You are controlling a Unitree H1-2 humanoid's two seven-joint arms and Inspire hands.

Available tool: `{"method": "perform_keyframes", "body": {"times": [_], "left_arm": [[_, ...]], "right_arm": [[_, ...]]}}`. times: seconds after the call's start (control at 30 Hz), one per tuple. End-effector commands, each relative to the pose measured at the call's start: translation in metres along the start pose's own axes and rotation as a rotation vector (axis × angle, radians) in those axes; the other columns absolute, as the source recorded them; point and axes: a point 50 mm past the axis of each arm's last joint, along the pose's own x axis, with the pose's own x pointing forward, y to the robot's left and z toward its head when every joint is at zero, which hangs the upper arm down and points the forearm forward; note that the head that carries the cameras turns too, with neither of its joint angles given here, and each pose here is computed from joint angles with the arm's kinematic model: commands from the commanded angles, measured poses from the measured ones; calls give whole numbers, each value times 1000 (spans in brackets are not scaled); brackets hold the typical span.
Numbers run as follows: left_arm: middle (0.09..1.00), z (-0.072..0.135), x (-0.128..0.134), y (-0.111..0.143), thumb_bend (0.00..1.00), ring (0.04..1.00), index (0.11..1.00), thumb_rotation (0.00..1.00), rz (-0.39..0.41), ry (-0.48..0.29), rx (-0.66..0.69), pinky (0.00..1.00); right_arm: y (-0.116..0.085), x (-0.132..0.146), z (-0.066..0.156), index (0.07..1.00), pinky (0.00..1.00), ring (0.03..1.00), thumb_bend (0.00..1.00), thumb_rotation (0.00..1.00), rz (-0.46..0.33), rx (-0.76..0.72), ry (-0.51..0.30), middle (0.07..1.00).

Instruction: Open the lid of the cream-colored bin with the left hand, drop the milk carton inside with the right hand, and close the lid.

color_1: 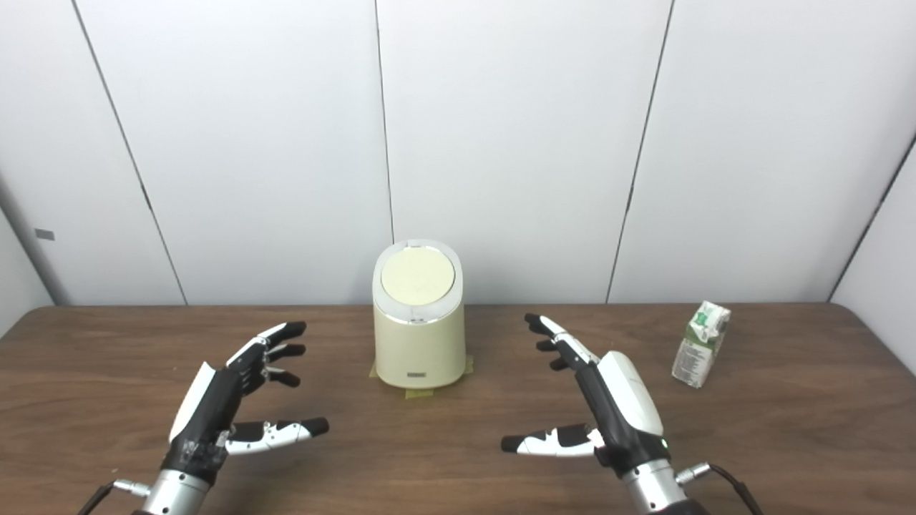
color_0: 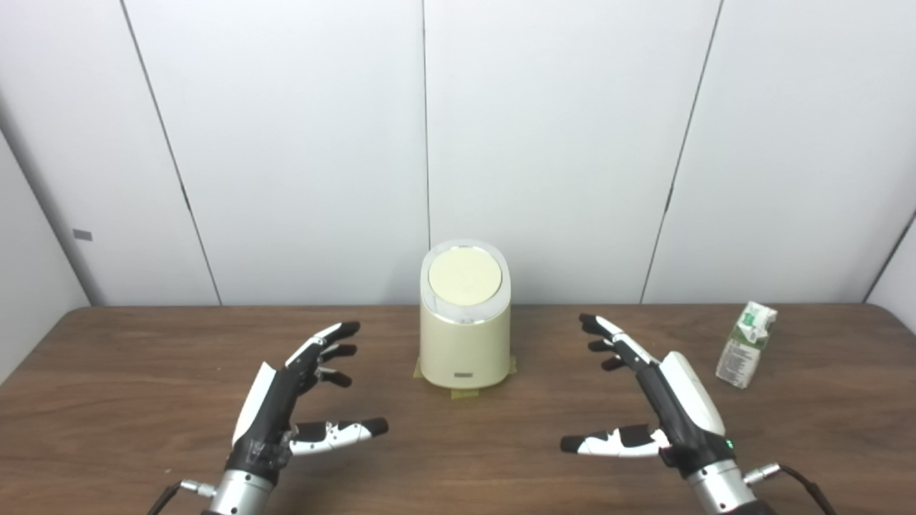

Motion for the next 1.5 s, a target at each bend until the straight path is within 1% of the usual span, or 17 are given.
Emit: {"method": "perform_keyframes", "body": {"times": [0.0, 0.1, 0.23, 0.4, 0.47, 0.53, 0.57, 0.6, 0.67, 0.77, 0.83, 0.93, 1.07, 1.23, 1.33, 1.4, 1.47], "left_arm": [[894, 17, 13, 7, 852, 797, 853, 42, 5, -77, 20, 613], [896, 17, 14, 7, 871, 804, 867, 77, -4, -69, 37, 683], [913, 17, 13, 7, 911, 852, 870, 110, 1, -58, 38, 698], [914, 16, 14, 7, 917, 889, 870, 157, 11, -55, 54, 721], [930, 17, 15, 1, 919, 934, 889, 243, 35, -34, 72, 820], [977, 23, 19, -7, 946, 983, 938, 343, 71, -6, 112, 943], [991, 25, 20, -9, 961, 993, 965, 377, 82, 1, 126, 977], [996, 30, 27, -12, 966, 997, 975, 389, 85, -8, 139, 989], [1000, 37, 39, -15, 997, 1000, 997, 328, 82, -33, 158, 976], [1000, 52, 71, -13, 1000, 1000, 1000, 287, 36, -71, 237, 939], [1000, 63, 95, -10, 1000, 1000, 1000, 289, 16, -81, 304, 924], [1000, 77, 120, -7, 1000, 1000, 1000, 300, 11, -82, 357, 902], [1000, 92, 148, -6, 1000, 1000, 1000, 288, 51, -58, 397, 877], [1000, 104, 176, -6, 1000, 1000, 1000, 355, 100, -25, 482, 865], [1000, 112, 192, -5, 1000, 1000, 1000, 374, 142, -9, 540, 812], [1000, 117, 203, -4, 1000, 1000, 1000, 384, 149, 1, 562, 833], [1000, 120, 213, -4, 1000, 1000, 1000, 386, 151, 9, 591, 905]], "right_arm": [[-13, 12, 13, 888, 678, 794, 942, 236, -43, -11, -63, 859], [-13, 12, 12, 890, 672, 793, 938, 248, -41, -14, -63, 862], [-13, 12, 11, 891, 666, 791, 934, 261, -43, -23, -64, 858], [-12, 12, 11, 893, 664, 794, 932, 274, -40, -25, -60, 861], [-12, 13, 11, 895, 669, 800, 927, 265, -35, -24, -56, 864], [-12, 13, 10, 895, 664, 798, 925, 264, -33, -19, -52, 868], [-12, 13, 10, 895, 660, 795, 926, 264, -32, -17, -50, 869], [-12, 13, 9, 894, 659, 795, 927, 264, -33, -9, -54, 869], [-11, 13, 6, 890, 635, 776, 933, 229, -35, 5, -59, 862], [-11, 13, 3, 893, 637, 774, 938, 226, -30, 19, -50, 862], [-12, 12, 1, 896, 638, 772, 937, 247, -28, 15, -40, 863], [-12, 12, 0, 897, 634, 766, 928, 276, -29, 12, -37, 866], [-11, 12, -2, 895, 633, 765, 925, 273, -31, 17, -43, 868], [-10, 13, 1, 888, 641, 758, 920, 254, -16, 10, -42, 858], [-8, 14, 0, 885, 655, 763, 923, 225, -6, 6, -39, 861], [-8, 15, 1, 884, 648, 752, 911, 228, 1, 5, -41, 855], [-7, 15, 3, 879, 632, 736, 893, 229, 11, 9, -39, 845]]}}
